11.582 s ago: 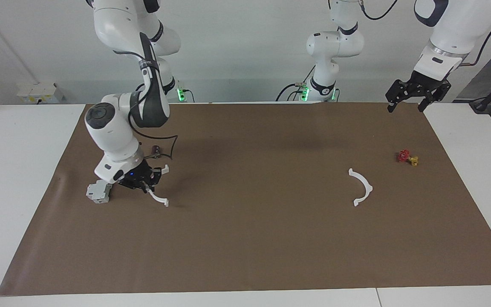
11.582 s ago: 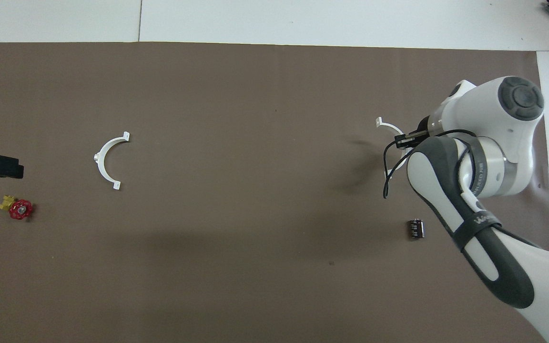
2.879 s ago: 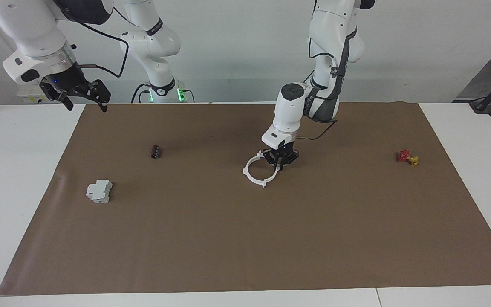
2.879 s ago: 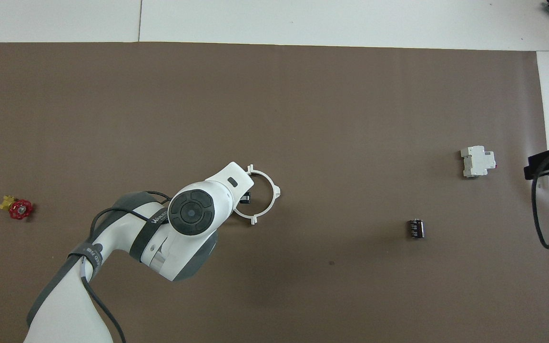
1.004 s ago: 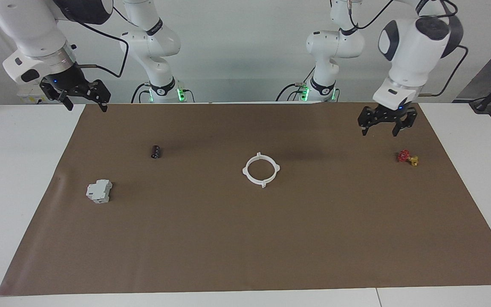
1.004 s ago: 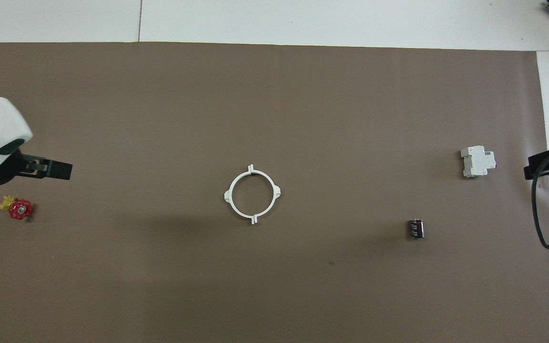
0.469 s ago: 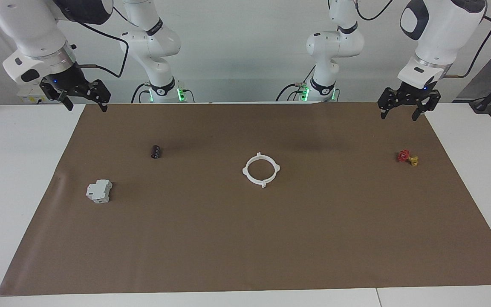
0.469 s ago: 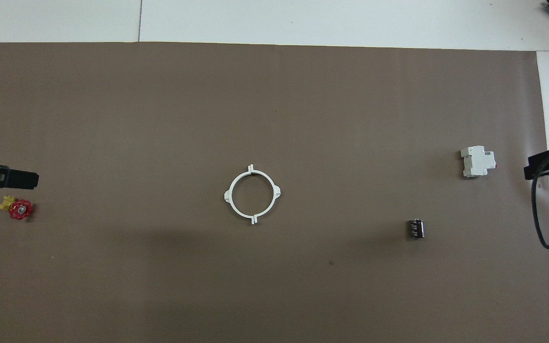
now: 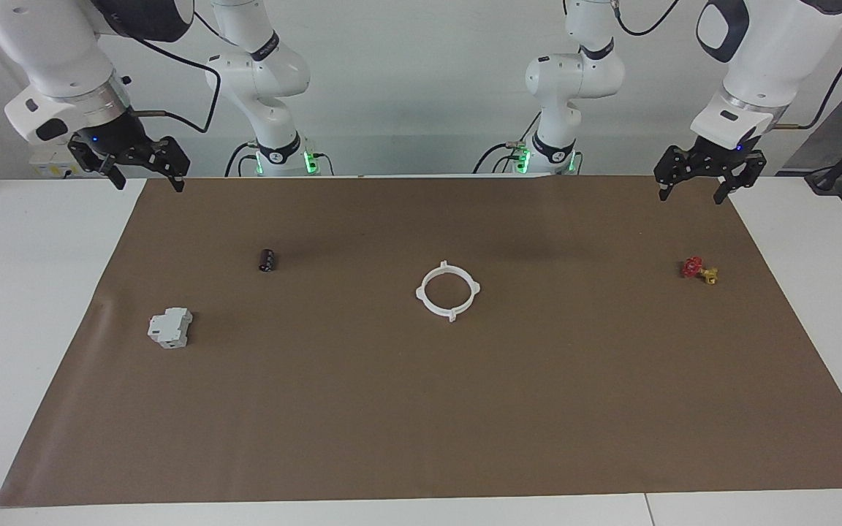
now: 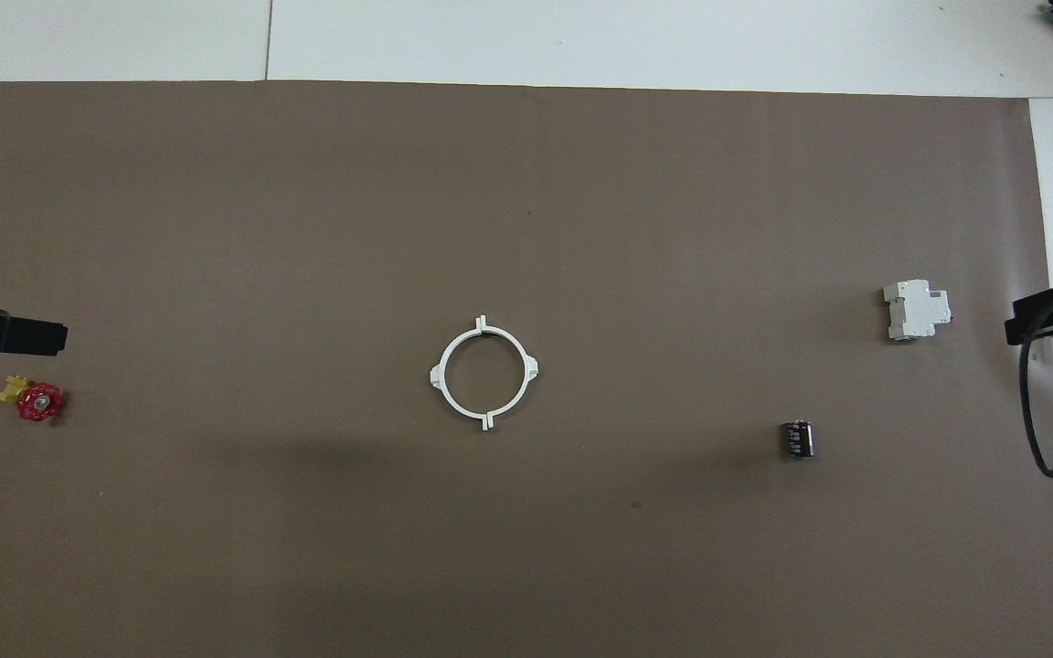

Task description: Assemble drain pipe with both arms

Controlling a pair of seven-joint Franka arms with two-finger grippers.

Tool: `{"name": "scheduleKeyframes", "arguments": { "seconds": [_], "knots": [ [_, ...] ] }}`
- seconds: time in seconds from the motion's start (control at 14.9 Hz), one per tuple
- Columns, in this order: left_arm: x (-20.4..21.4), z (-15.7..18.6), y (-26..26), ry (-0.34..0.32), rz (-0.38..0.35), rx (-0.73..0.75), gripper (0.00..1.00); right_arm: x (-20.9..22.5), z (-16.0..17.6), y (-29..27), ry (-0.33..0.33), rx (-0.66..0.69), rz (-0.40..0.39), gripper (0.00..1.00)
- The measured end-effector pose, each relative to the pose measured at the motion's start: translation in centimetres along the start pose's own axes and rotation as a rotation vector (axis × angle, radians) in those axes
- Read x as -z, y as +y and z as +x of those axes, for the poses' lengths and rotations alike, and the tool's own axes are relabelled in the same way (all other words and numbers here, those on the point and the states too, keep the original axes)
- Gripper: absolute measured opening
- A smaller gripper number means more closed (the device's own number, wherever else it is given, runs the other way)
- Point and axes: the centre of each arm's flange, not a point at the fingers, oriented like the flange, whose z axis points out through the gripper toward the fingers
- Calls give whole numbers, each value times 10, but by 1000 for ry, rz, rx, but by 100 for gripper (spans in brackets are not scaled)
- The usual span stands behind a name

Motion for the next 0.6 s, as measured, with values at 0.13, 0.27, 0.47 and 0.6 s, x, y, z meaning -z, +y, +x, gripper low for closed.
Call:
{"name": "scheduleKeyframes", "arguments": {
  "seconds": [0.13,0.27,0.47,0.6],
  "knots": [
    [15,3,-3,-12,-1,3,100,0,0,0,0,0,0,100],
    [23,1,-8,-7,-1,10,100,0,0,0,0,0,0,100],
    [27,-2,-11,-11,-2,16,100,0,0,0,0,0,0,100],
    [27,-2,-11,-12,-2,16,100,0,0,0,0,0,0,100]
  ]
}}
